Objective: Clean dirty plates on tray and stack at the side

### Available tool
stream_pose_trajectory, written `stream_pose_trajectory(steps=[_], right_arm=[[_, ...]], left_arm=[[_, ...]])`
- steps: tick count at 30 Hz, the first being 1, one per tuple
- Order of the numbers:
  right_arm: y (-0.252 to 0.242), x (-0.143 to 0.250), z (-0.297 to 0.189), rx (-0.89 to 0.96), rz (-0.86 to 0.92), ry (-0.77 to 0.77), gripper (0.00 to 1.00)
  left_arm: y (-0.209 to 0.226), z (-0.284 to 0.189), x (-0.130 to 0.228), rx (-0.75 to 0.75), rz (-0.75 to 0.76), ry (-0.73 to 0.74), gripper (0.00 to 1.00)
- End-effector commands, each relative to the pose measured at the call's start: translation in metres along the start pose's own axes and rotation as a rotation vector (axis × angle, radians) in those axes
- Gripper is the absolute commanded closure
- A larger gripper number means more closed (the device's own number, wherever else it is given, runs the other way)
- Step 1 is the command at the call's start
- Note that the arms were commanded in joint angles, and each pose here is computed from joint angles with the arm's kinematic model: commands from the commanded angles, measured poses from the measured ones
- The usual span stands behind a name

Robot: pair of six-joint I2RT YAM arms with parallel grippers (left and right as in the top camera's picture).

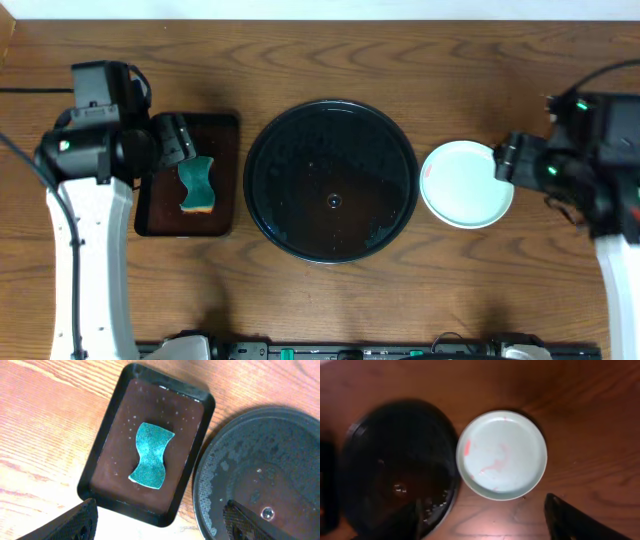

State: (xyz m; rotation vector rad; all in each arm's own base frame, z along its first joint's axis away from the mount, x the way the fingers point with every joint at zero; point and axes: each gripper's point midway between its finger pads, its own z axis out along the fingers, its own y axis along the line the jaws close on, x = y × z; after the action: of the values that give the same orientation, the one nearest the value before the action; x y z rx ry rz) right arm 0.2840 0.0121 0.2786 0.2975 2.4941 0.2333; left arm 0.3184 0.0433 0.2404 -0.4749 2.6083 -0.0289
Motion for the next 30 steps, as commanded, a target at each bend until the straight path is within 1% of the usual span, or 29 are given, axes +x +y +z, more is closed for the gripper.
stream_pose_trajectory(steps=[1,6,10,12,13,17,20,23,27,28,30], right_arm=[[0.013,-0.003,-0.055,-0.054,-0.040,-0.143,0.01],[0.016,0.011,-0.117,-0.106,-0.062,-0.333,0.01],[0.016,0.028,-0.158,-0.138,-0.078,-0.465,0.01],[0.011,0.035,-0.171,-0.116,-0.105,-0.516,0.01],[0.008,0.046,-0.179,-0.113,-0.112,-0.532,0.01],[0.004,0.066,-0.193,-0.123,-0.113,-0.566,0.01],[0.003,0.071,-0.195,-0.121,-0.137,-0.584,0.01],[0.002,0.070,-0.186,-0.108,-0.185,-0.601,0.01],[0.005,0.060,-0.158,-0.112,-0.287,-0.688,0.01],[0.010,0.057,-0.143,-0.142,-0.322,-0.747,0.01],[0.013,0.056,-0.127,-0.173,-0.338,-0.800,0.01]], left_arm=[[-0.002,-0.008,-0.002,0.015,-0.010,-0.018,0.19],[-0.002,-0.007,-0.001,0.014,-0.010,-0.016,0.19],[-0.002,-0.007,-0.001,0.014,-0.010,-0.016,0.19],[-0.002,-0.007,-0.001,0.014,-0.010,-0.016,0.19],[-0.002,-0.007,-0.001,0.014,-0.010,-0.016,0.19],[-0.002,-0.007,-0.002,0.014,-0.010,-0.016,0.19],[-0.002,-0.007,-0.001,0.014,-0.010,-0.016,0.19],[-0.002,-0.007,-0.001,0.014,-0.010,-0.016,0.19],[-0.002,-0.007,-0.002,0.014,-0.010,-0.016,0.19],[-0.002,-0.007,-0.001,0.014,-0.010,-0.016,0.18],[-0.002,-0.007,-0.002,0.014,-0.010,-0.016,0.18]])
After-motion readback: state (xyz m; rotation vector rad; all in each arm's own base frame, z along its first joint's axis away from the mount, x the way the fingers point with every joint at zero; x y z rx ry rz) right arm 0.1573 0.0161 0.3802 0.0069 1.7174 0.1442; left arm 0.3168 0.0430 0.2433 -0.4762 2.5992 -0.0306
